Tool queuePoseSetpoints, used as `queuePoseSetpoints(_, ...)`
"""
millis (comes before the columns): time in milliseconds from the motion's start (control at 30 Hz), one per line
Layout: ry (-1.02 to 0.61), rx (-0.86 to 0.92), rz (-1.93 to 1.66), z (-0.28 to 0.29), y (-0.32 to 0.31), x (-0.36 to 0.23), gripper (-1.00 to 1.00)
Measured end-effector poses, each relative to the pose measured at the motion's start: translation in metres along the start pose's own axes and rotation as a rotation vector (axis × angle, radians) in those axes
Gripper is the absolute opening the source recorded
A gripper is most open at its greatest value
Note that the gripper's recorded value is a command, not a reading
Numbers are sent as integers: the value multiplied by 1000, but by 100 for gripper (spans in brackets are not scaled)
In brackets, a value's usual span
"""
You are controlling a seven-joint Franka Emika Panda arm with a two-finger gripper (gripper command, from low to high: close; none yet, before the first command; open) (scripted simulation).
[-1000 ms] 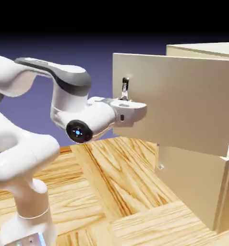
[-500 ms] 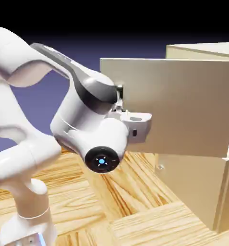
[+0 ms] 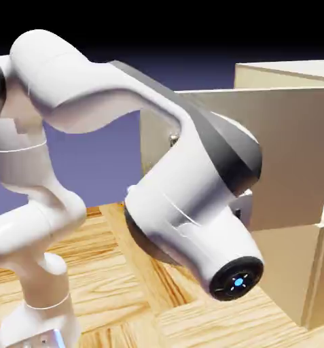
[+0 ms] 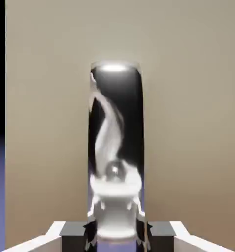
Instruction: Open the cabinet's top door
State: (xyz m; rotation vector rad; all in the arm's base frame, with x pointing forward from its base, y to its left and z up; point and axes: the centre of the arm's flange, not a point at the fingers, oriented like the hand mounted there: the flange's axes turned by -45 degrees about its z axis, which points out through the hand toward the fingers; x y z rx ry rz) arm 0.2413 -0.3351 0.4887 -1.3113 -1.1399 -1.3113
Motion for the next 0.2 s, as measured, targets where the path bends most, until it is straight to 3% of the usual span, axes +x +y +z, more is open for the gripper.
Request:
queuePoseSetpoints(133, 0, 76, 0, -26, 12, 0, -100)
queuePoseSetpoints(167, 0, 93, 0, -32, 15, 0, 100)
queuePoseSetpoints(200, 0, 93, 0, -32, 16, 0, 100)
